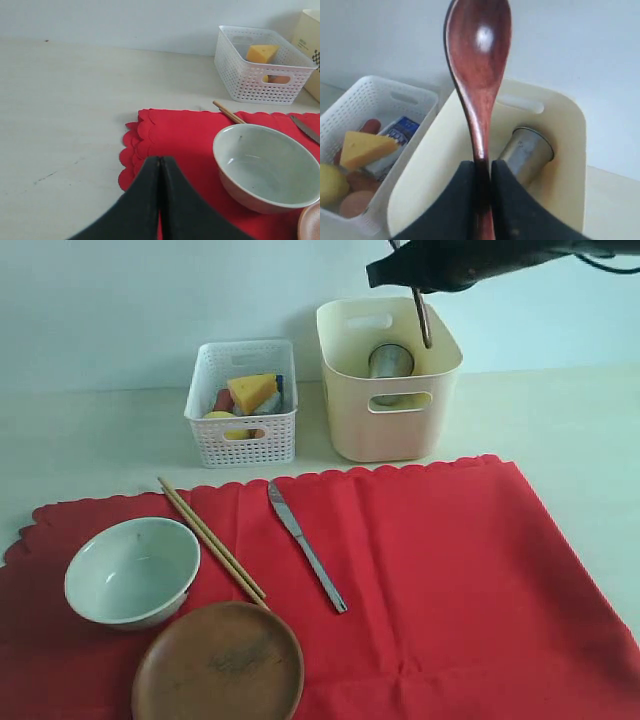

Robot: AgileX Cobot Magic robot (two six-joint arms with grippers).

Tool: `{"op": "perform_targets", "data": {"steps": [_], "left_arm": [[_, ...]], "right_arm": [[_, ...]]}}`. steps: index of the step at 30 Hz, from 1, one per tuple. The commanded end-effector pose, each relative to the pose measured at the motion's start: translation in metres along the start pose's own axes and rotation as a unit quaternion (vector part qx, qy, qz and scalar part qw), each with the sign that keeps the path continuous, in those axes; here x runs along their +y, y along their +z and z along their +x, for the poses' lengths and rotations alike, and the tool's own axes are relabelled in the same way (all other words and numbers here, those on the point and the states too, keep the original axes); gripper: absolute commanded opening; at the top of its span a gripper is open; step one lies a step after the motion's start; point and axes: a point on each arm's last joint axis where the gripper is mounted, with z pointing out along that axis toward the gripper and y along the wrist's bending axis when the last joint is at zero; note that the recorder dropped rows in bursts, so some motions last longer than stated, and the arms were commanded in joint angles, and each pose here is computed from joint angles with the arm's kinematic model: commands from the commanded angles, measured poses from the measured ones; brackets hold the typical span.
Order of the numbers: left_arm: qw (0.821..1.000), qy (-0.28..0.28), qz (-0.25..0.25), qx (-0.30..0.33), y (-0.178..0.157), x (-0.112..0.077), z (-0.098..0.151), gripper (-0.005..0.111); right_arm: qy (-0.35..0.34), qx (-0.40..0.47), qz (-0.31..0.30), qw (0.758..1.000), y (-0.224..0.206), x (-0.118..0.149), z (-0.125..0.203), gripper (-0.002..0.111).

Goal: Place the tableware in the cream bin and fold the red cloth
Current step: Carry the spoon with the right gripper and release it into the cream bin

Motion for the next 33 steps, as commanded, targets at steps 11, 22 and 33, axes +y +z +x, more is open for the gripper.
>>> {"op": "perform_targets", "data": {"steps": [11,22,33], "left_arm": [[1.000,0.000,-0.001,-0.006,0.000,0.000,0.000,0.001],[1.000,0.000,-0.001,-0.006,0.000,0.000,0.000,0.001],[1.000,0.000,-0.001,-0.006,0.000,0.000,0.000,0.001]], "right_arm": [[0.008,-0.017,0.041,0.999,0.098,-0.018,0.064,0.009],[0.012,0.058,0.010,0.998,0.086,-0.013,0.057,0.062],[-0.005,0.089,-0.018,0.996,0.009,-0.005,0.024,0.056]]}}
